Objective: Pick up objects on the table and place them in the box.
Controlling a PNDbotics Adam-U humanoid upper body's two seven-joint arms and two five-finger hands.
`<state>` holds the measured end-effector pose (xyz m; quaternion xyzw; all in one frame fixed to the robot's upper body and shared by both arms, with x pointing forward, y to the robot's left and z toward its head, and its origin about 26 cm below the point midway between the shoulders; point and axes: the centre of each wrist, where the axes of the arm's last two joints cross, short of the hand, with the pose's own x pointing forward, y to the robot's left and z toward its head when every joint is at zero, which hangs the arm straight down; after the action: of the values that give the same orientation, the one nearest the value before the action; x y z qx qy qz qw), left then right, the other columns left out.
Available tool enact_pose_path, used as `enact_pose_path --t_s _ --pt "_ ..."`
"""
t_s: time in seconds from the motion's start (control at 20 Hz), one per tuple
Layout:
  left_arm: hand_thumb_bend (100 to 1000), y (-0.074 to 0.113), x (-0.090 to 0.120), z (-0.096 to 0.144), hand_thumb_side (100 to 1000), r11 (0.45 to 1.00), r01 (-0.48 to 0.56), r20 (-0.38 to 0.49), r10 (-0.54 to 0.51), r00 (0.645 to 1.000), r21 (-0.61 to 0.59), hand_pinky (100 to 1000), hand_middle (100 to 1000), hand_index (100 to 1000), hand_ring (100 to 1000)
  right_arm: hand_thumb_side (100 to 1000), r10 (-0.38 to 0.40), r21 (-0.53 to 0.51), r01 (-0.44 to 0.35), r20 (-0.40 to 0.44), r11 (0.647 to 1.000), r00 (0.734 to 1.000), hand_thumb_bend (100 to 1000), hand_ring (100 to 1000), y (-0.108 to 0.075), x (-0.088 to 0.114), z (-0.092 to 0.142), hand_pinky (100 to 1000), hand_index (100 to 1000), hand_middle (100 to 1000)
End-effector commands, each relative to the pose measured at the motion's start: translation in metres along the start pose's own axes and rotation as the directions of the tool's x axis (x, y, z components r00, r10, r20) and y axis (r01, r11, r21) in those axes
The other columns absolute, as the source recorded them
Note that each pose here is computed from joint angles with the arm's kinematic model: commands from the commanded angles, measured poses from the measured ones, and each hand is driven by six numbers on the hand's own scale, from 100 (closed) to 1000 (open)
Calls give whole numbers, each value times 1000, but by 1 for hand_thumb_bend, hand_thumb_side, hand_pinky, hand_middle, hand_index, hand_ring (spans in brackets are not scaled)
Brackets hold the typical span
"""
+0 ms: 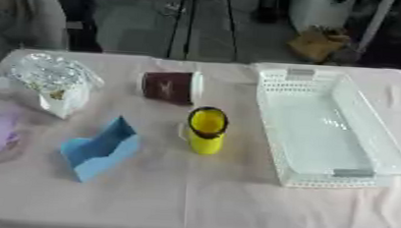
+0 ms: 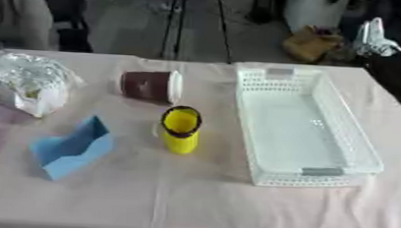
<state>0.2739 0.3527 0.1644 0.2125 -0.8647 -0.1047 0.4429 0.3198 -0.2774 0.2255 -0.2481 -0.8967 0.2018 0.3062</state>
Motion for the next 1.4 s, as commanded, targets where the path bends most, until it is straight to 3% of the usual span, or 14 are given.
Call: enact_pose_path --t_s 0.05,0.1,0.25,0.3,0.35,0.4,0.5,0.65,0.7,0.75,0.8,1.05,1.4 --pt "567 10 1 -12 498 974 168 -17 -173 985 -155 541 677 860 714 416 15 -2 -15 28 1000 999 100 651 -5 5 -4 588 868 797" --pt "531 12 -2 -15 777 925 265 -16 -279 960 -272 582 720 854 733 426 14 1 -14 30 1000 999 100 651 -5 5 -4 588 868 797" --pt "559 15 -10 -22 779 751 450 38 -495 868 -484 595 730 851 736 428 12 4 -12 28 1000 1000 100 651 -4 5 -4 588 869 797" --pt "656 16 -15 -24 789 674 493 60 -557 828 -551 630 744 838 735 429 11 6 -11 29 1000 1000 100 650 -4 5 -4 587 869 797" --pt "667 16 -21 -26 786 589 528 88 -612 786 -612 632 745 837 736 429 10 8 -10 29 1000 1000 100 650 -4 5 -4 587 869 797" --pt "748 15 -28 -27 786 503 549 118 -657 745 -667 652 752 831 735 429 10 9 -10 30 1000 999 100 650 -4 5 -4 587 869 797" --pt "826 12 -41 -28 772 360 569 178 -712 680 -739 668 757 822 736 429 9 11 -9 32 1000 999 100 650 -4 5 -5 587 869 797" --pt "878 8 -54 -30 759 220 584 250 -747 616 -781 682 763 820 743 429 7 13 -8 32 1000 999 100 650 -4 6 -5 587 869 797" --pt "961 6 -57 -30 724 187 587 268 -754 600 -788 687 764 819 745 430 6 14 -7 33 1000 999 100 650 -3 6 -5 588 869 797" --pt "961 4 -60 -30 724 163 589 281 -759 587 -791 687 764 819 745 430 5 15 -6 34 1000 999 100 650 -3 6 -5 588 869 797" --pt "1000 3 -62 -31 658 146 594 291 -764 575 -791 688 757 813 741 429 5 16 -5 34 1000 999 100 650 -3 6 -5 588 869 797" --pt "1000 -9 -70 -34 601 97 624 327 -783 529 -776 678 747 809 725 429 3 18 -4 34 1000 999 100 651 -3 6 -5 588 869 797" --pt "1000 -28 -81 -34 556 110 656 328 -798 506 -747 658 730 813 690 430 -2 21 2 35 1000 999 100 650 -2 6 -5 589 869 797"
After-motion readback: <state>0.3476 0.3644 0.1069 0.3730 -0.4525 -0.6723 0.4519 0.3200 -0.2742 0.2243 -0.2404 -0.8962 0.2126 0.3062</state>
